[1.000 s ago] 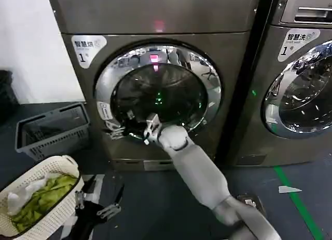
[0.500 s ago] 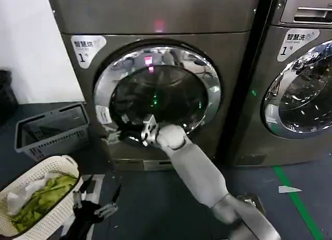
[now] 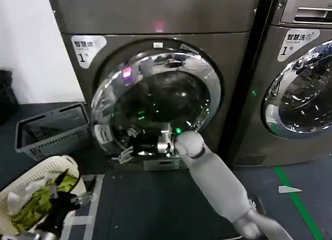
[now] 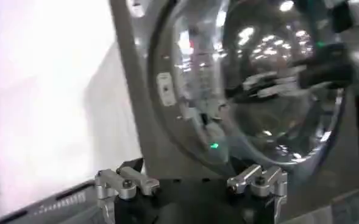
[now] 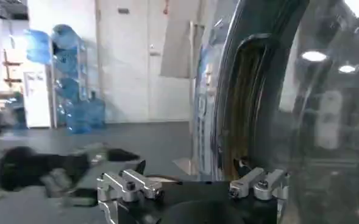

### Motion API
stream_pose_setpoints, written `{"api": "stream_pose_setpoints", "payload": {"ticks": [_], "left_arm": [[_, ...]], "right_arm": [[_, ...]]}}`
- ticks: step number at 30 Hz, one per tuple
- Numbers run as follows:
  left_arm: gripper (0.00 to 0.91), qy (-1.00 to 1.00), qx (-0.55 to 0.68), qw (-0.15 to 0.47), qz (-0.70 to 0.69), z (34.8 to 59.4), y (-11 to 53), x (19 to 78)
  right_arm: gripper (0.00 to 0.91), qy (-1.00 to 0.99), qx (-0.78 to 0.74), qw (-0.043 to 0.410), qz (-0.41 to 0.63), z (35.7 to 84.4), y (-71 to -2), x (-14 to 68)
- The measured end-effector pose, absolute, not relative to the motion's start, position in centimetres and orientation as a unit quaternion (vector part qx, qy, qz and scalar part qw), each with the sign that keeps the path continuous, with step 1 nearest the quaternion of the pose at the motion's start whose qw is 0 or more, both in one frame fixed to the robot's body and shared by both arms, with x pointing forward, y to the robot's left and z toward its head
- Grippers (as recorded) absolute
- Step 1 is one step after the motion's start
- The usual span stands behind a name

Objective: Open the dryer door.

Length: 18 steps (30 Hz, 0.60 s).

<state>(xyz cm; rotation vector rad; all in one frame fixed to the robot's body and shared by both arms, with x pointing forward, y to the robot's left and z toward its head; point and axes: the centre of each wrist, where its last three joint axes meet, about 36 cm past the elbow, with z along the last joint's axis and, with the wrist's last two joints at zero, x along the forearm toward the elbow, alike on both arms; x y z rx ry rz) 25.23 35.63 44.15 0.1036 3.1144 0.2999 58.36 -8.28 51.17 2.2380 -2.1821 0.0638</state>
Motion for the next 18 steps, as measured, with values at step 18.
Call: {"api": "stream_pose_setpoints", "payload": {"ticks": [18], "left_arm": [[0.907, 0.995, 0.087, 0.038, -0.023, 46.9, 41.8, 29.6]], "right_arm": [[0.907, -0.623, 0.782, 0.017, 0.018, 50.0, -15.0, 55.0]]}}
